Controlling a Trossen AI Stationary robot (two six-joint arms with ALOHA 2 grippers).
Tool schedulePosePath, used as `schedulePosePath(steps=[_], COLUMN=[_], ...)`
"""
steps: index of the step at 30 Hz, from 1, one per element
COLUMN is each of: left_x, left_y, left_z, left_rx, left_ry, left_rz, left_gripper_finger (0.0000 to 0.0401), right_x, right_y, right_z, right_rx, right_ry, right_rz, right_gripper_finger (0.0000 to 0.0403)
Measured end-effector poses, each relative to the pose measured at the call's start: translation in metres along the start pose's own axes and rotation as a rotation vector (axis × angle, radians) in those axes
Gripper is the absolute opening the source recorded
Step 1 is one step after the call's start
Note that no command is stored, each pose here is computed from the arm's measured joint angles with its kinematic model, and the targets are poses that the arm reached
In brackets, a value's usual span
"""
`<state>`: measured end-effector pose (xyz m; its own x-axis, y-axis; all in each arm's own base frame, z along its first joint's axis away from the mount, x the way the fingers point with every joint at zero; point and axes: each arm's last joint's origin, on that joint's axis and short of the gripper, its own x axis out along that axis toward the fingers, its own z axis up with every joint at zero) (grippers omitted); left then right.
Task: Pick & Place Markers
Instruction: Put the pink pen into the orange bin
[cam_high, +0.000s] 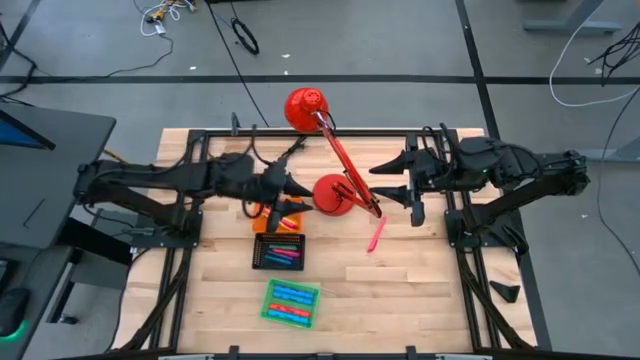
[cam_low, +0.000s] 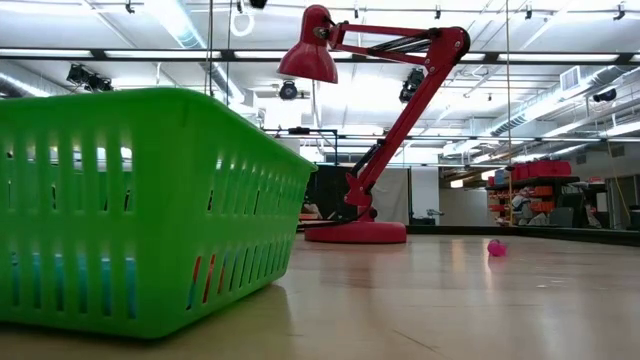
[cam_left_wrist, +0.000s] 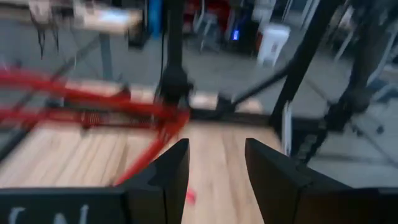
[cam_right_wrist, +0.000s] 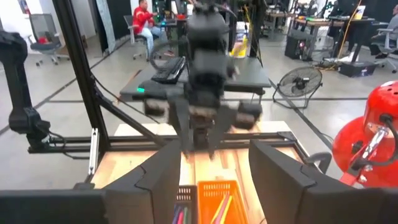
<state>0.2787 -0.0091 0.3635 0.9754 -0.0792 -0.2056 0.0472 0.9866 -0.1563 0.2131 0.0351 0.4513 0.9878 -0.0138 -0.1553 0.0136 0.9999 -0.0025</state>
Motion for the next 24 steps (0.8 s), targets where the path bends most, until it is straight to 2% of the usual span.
schedulePosePath(steps=[8, 13, 17, 24], left_x=[-0.013, -0.017, -0.017, -0.016], left_y=[-0.021, -0.022, -0.022, -0.022], left_z=[0.024, 0.027, 0.028, 0.026], left_rx=[0.016, -0.003, -0.028, -0.069], left_ry=[-0.254, -0.28, -0.284, -0.27], left_rz=[-0.002, 0.024, 0.023, 0.018], left_gripper_finger=[0.0163, 0.0163, 0.0163, 0.0163], right_x=[0.0, 0.0, -0.005, -0.012], right_y=[0.0, 0.0, -0.001, -0.016], right_z=[-0.001, -0.004, -0.014, -0.042], right_rx=[0.013, 0.008, -0.013, -0.011], right_ry=[0.008, 0.037, 0.145, 0.46], right_rz=[0.0, -0.001, 0.01, 0.07], right_gripper_finger=[0.019, 0.019, 0.019, 0.019])
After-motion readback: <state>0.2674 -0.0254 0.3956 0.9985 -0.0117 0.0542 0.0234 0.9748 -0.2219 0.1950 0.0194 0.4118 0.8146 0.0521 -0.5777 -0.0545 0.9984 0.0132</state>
